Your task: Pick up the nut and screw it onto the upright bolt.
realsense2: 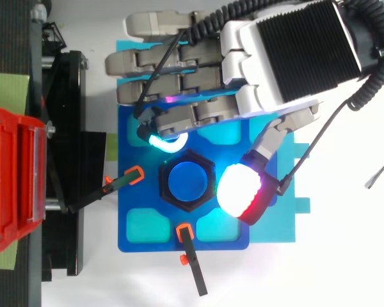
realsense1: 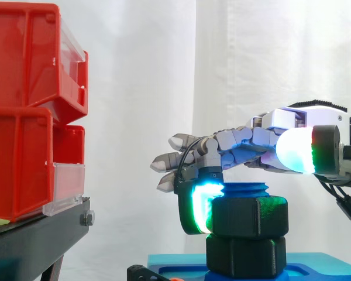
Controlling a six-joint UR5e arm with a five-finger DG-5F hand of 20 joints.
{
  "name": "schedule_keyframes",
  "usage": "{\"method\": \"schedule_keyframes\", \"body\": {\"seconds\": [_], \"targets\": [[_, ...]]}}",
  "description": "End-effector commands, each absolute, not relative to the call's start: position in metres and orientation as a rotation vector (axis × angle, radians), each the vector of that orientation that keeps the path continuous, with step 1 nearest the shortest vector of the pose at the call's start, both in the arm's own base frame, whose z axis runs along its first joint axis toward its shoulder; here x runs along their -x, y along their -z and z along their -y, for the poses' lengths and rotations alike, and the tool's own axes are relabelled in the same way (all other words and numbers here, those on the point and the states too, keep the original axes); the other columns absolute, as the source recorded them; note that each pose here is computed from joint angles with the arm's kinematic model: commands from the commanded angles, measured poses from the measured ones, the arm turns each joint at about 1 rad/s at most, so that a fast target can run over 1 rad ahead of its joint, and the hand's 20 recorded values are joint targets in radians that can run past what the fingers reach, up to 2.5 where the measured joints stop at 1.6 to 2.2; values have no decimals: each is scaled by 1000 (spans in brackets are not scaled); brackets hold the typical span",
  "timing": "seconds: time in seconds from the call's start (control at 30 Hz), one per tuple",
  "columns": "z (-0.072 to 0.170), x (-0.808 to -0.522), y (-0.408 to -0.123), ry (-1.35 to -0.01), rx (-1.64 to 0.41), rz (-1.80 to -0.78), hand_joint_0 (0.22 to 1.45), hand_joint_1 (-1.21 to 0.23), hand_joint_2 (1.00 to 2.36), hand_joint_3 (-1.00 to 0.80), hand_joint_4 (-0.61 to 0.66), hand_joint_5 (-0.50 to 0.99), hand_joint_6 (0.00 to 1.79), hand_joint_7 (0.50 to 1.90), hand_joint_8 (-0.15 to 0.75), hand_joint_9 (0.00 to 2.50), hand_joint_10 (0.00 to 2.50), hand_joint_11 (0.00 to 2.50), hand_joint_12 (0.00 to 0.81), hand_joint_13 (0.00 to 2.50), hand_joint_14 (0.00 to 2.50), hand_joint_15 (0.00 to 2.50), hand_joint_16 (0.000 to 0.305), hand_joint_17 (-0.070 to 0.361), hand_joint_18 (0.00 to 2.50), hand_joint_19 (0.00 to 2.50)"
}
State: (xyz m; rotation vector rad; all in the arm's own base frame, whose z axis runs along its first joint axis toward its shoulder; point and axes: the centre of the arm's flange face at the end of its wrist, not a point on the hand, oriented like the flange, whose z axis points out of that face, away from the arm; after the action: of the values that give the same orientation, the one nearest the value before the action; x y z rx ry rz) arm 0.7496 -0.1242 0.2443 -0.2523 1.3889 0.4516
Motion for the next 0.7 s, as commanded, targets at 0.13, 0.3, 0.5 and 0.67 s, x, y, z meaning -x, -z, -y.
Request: {"method": "schedule_keyframes", "body": {"seconds": [0.13,0.3,0.5,0.67], "targets": [[127,-749,-244,-448,251,-1389,496,-85,1000,-500,187,-18,508,1413,269,564,0,0,312,232,0,0,40,90,0,0],[130,-749,-245,-437,253,-1386,492,-82,1000,-500,205,-59,503,1244,253,542,0,0,314,228,0,0,40,89,0,0],[131,-749,-245,-434,259,-1380,479,-67,1000,-500,222,-138,503,849,227,418,0,0,326,158,0,0,43,97,0,0],[134,-749,-246,-428,260,-1370,471,-59,1000,-500,193,-167,502,702,215,372,0,0,326,118,0,0,45,101,0,0]]}}
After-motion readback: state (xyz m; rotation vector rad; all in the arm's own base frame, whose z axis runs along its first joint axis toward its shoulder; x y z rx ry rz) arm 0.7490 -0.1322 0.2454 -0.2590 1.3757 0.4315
